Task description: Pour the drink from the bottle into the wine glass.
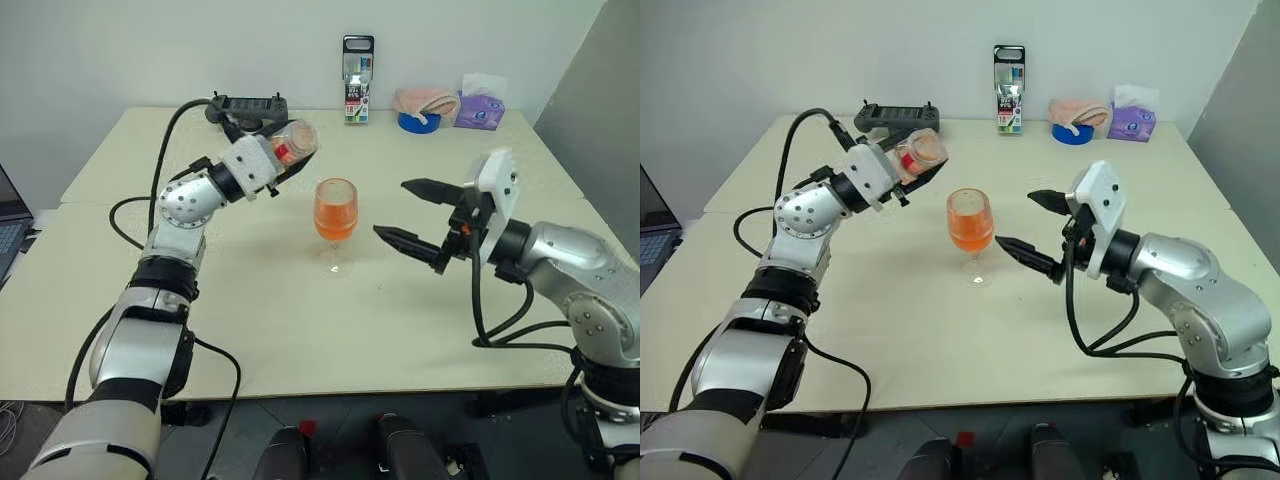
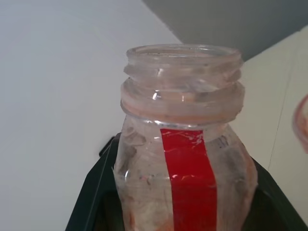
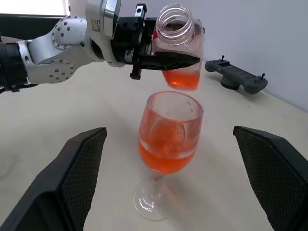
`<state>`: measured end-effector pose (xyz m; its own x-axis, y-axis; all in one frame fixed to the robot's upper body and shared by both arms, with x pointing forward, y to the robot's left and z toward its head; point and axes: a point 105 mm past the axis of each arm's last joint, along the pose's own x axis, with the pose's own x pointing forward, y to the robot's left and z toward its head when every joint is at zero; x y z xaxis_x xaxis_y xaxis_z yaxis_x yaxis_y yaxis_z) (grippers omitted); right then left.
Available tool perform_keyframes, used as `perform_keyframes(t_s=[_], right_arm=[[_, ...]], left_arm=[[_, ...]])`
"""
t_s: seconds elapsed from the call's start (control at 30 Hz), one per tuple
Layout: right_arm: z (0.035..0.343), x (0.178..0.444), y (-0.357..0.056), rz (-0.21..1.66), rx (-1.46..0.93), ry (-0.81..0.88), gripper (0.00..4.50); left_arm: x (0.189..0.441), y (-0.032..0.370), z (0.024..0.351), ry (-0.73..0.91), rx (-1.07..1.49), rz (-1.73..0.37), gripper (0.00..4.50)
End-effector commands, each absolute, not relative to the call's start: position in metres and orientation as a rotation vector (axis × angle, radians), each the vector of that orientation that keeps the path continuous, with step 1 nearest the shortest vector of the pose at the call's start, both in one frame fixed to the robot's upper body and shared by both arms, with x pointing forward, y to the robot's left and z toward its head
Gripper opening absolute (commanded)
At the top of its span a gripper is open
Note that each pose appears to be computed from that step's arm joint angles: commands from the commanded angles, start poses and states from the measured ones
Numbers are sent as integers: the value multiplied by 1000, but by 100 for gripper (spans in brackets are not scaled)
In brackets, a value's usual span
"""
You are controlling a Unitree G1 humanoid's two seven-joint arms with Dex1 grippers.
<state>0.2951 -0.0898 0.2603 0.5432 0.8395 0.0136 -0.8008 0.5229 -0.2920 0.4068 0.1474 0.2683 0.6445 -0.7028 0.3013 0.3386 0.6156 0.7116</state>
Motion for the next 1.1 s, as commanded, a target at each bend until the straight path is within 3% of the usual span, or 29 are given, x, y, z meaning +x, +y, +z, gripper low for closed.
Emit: perform_keyframes(t_s=[0.03, 0.17, 0.33, 0.63, 0.9, 1.1], right_arm=[[282, 295, -92, 976, -320, -220, 450], [298, 306, -88, 939, -358, -237, 450], [305, 306, -68, 992, -406, -261, 450], [300, 299, -51, 1081, -471, -223, 450], [290, 303, -50, 1097, -517, -193, 450], [289, 302, -48, 1112, -509, -197, 450]], left_arm=[[414, 179, 292, -554, 443, -475, 180], [422, 201, 274, -420, 258, -357, 180], [429, 227, 223, -262, 37, -204, 180], [423, 247, 194, -219, 29, -95, 180], [419, 254, 183, -181, 60, -62, 435], [414, 257, 179, -158, 71, -73, 448]])
